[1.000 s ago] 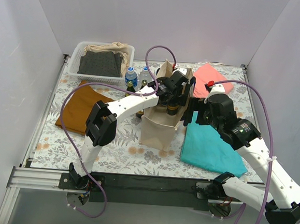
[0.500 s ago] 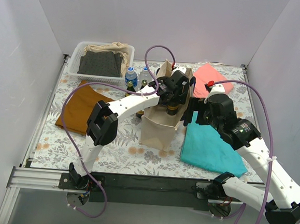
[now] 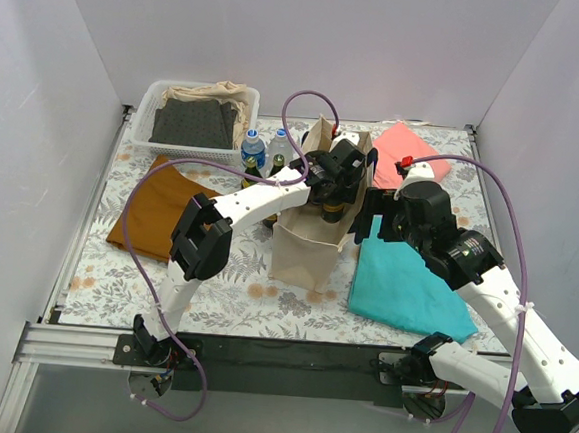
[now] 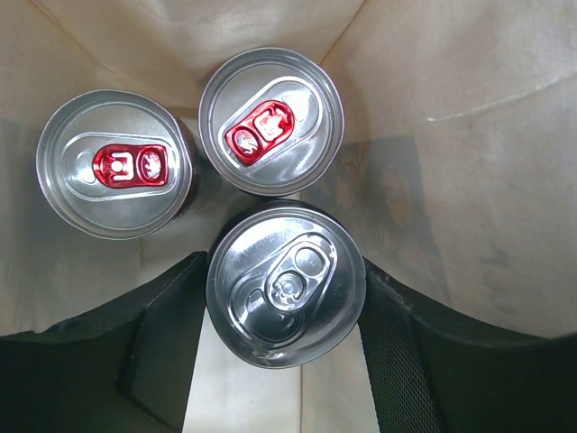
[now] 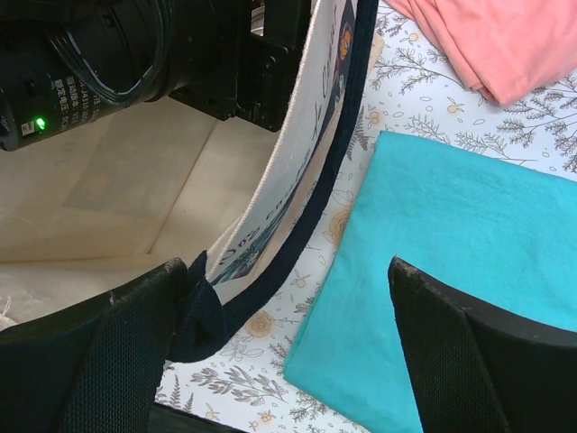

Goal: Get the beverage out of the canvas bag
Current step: Take out the drink from the canvas bag.

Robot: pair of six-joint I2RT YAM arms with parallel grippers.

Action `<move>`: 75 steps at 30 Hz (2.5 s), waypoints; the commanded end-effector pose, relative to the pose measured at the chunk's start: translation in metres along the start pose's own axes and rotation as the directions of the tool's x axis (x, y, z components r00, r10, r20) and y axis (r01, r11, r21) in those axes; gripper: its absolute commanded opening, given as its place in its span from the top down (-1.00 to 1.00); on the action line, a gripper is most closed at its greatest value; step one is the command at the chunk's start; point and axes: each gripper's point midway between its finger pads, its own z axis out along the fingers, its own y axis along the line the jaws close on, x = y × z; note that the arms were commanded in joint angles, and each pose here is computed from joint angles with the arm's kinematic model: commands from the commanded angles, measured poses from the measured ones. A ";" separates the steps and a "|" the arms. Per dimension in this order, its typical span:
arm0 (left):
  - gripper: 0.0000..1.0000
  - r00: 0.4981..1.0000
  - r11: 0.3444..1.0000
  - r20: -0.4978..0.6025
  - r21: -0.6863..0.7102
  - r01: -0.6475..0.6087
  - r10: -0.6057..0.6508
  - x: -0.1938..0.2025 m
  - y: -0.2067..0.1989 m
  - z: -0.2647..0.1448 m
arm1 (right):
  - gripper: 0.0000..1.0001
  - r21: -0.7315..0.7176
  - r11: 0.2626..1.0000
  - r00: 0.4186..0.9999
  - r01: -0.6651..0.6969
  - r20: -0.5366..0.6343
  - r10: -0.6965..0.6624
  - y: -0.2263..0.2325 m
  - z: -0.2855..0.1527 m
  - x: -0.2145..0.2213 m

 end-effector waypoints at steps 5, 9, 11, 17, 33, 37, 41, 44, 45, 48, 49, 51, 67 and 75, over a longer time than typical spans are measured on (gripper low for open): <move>1.00 0.999 1.000 0.034 0.023 0.007 -0.008 -0.016 -0.006 -0.011 | -0.94 0.009 1.000 1.000 -0.002 0.021 0.002 -0.002 0.000 -0.005; 1.00 1.000 1.000 0.002 0.028 -0.003 0.003 -0.010 -0.006 -0.014 | -0.94 0.007 1.000 1.000 -0.003 0.023 0.003 -0.001 0.000 -0.006; 1.00 1.000 0.999 0.011 0.052 -0.002 0.002 -0.015 -0.008 -0.025 | -0.94 0.009 1.000 1.000 -0.005 0.029 0.005 -0.002 -0.001 -0.008; 1.00 0.998 0.993 0.055 0.113 -0.015 0.009 -0.034 -0.014 -0.052 | -0.95 0.010 1.000 0.999 -0.003 0.035 0.003 -0.002 -0.002 -0.010; 1.00 0.989 0.972 0.145 0.226 -0.067 0.035 -0.071 -0.025 -0.110 | -0.94 0.000 1.000 0.999 -0.002 0.041 0.002 0.001 -0.003 -0.014; 1.00 0.988 0.967 0.151 0.245 -0.076 0.039 -0.074 -0.026 -0.119 | -0.94 -0.005 1.000 0.999 0.000 0.036 0.000 0.002 -0.002 -0.013; 1.00 0.986 0.964 0.161 0.254 -0.080 0.039 -0.077 -0.026 -0.127 | -0.94 -0.007 1.000 0.999 0.000 0.037 0.001 0.003 -0.001 -0.013; 1.00 0.984 0.963 0.176 0.256 -0.084 0.039 -0.082 -0.025 -0.133 | -0.94 -0.002 1.000 0.999 -0.004 0.036 0.004 0.001 0.000 -0.012; 1.00 0.983 0.962 0.179 0.258 -0.087 0.041 -0.083 -0.025 -0.136 | -0.94 -0.002 1.000 0.999 -0.003 0.037 0.003 0.001 -0.001 -0.012; 1.00 0.980 0.959 0.193 0.267 -0.097 0.046 -0.089 -0.025 -0.145 | -0.94 0.005 1.000 0.999 -0.007 0.040 0.006 -0.001 -0.002 -0.011; 1.00 0.979 0.958 0.199 0.271 -0.097 0.043 -0.091 -0.025 -0.149 | -0.94 0.007 1.000 0.999 -0.006 0.042 0.006 -0.002 -0.002 -0.010; 1.00 0.978 0.956 0.205 0.278 -0.098 0.041 -0.094 -0.025 -0.155 | -0.94 0.010 1.000 0.999 -0.007 0.044 0.007 -0.003 -0.002 -0.009; 1.00 0.940 0.953 0.341 0.284 -0.102 0.000 -0.125 -0.009 -0.217 | -0.95 0.018 1.000 0.999 -0.010 0.048 0.009 -0.006 -0.003 -0.006; 1.00 0.925 0.952 0.380 0.283 -0.117 0.001 -0.133 -0.004 -0.233 | -0.95 0.015 1.000 0.999 -0.009 0.042 0.008 -0.005 -0.002 -0.005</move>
